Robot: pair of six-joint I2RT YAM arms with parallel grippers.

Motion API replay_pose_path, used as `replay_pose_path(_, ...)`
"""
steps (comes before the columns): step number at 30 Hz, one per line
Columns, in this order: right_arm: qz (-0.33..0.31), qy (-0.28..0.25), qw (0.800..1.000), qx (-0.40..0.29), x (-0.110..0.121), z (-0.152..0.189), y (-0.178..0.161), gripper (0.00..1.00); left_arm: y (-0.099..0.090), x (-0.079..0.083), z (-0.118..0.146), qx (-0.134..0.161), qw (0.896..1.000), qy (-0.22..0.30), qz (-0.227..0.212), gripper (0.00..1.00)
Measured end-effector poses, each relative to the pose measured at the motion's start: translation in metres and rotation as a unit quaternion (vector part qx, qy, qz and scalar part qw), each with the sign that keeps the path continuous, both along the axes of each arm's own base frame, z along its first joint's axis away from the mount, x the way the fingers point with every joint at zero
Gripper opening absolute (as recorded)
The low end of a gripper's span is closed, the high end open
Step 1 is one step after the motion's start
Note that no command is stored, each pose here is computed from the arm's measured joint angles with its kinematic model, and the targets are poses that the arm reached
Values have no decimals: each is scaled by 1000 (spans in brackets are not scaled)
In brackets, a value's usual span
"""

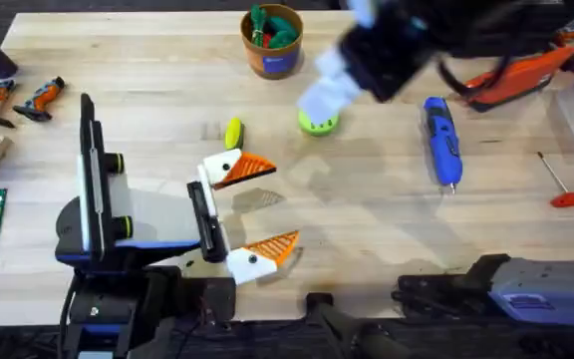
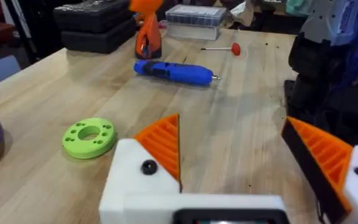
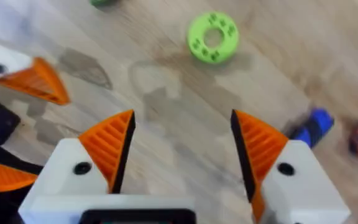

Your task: Pick up the gripper from the table and insert it into the empty holder that is missing its gripper. Then pick up a screw, insert it into the mounting hole, and use the screwdriver to tighten it. Finally, clean up the table by picking up the vegetable and placing it into the bucket.

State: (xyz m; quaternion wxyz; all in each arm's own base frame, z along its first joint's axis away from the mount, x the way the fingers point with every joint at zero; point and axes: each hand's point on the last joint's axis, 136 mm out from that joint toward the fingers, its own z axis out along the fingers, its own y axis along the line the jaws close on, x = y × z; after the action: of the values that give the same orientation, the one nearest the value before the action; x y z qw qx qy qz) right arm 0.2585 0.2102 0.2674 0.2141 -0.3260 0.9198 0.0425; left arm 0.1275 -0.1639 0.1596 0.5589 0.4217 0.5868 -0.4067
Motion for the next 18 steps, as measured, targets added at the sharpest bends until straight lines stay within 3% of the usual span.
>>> replay_pose_path(11, -228, 59, 972, -7, -3, -33, -116, 894, 0, 0, 0, 0, 1000, 0, 0, 986)
replay_pose_path(18, -307, 83, 948, -16, -12, -40, -161, 894, 0, 0, 0, 0, 1000, 0, 0, 986)
